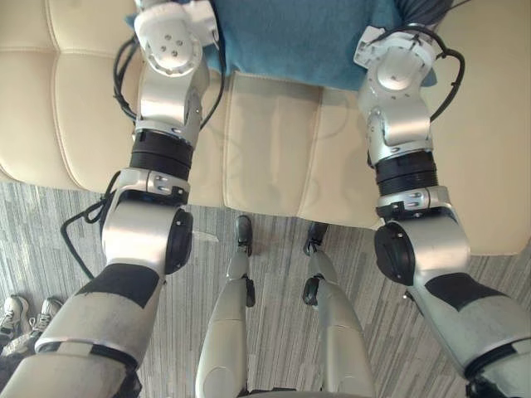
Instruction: Pick up cushions and gather them together orderly.
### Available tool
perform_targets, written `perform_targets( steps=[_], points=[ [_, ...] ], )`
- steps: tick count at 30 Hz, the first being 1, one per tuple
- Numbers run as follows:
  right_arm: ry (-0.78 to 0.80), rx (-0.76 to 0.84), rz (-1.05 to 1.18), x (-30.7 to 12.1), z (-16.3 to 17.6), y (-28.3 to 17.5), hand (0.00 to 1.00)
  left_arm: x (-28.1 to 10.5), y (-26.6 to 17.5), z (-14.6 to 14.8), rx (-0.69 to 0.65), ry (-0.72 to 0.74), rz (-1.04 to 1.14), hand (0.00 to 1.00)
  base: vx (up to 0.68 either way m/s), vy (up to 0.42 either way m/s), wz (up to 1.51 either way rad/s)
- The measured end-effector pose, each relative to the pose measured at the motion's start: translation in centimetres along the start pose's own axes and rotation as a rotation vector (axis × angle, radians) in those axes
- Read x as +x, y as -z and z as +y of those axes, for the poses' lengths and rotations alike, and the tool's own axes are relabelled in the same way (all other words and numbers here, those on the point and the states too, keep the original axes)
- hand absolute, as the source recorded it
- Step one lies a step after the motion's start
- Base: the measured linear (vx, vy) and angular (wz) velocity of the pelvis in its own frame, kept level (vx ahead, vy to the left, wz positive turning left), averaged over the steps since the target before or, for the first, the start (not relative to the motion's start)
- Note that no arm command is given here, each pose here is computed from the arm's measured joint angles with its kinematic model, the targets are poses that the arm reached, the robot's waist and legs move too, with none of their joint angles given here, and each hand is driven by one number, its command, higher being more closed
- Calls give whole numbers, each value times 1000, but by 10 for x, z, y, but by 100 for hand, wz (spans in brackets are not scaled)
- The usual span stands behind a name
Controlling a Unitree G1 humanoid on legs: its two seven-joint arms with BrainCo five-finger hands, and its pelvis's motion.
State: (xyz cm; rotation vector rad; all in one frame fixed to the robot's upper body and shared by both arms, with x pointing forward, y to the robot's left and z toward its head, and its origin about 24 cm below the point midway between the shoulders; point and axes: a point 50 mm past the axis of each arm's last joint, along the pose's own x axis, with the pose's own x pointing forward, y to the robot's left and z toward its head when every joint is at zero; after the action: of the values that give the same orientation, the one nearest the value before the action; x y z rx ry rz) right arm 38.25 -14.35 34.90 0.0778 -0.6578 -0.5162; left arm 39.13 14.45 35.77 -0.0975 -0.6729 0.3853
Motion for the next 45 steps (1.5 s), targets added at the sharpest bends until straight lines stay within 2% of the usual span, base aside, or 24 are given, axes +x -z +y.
perform_targets(
  steps=[8, 12, 15, 20, 24, 28, 34, 36, 38, 40, 45],
  points=[
    [-103, -91, 124, -23, -21, 57, 0, -39, 73, 29, 25, 30, 189, 0, 82, 1, 5],
    [-193, -93, 108, -44, -32, 67, 0, -55, 84, 56, 25, 37, 176, 0, 1, -25, -28],
    [-194, -118, 97, -52, -61, 77, 0, -68, 85, 63, 0, 78, 162, 0, 71, 10, 14],
    [-254, -162, 186, -108, -107, 112, 0, -132, 117, 112, 16, 55, 247, 0, 101, -43, 10],
    [-301, -221, 294, -144, -132, 136, 0, -179, 143, 138, 24, 17, 380, 0, 56, -71, -9],
    [-308, -255, 525, -203, -163, 170, 0, -250, 178, 149, 48, 36, 630, 0, 1, -47, -15],
    [-332, -407, 955, -302, -213, 219, 0, -357, 219, 196, 187, -12, 1073, 0, -39, 12, -14],
    [-336, -432, 1070, -329, -222, 228, 0, -383, 223, 212, 215, -59, 1178, 0, -107, 23, -1],
    [-331, -466, 1234, -366, -237, 237, 0, -427, 223, 236, 289, -111, 1350, 0, -95, 28, -2],
    [-311, -493, 1358, -391, -251, 240, 0, -458, 220, 247, 329, -118, 1470, 0, -30, 40, -1],
    [-185, -525, 1577, -433, -286, 237, 0, -495, 214, 256, 385, -107, 1634, 0, 14, 43, -7]
  ],
)
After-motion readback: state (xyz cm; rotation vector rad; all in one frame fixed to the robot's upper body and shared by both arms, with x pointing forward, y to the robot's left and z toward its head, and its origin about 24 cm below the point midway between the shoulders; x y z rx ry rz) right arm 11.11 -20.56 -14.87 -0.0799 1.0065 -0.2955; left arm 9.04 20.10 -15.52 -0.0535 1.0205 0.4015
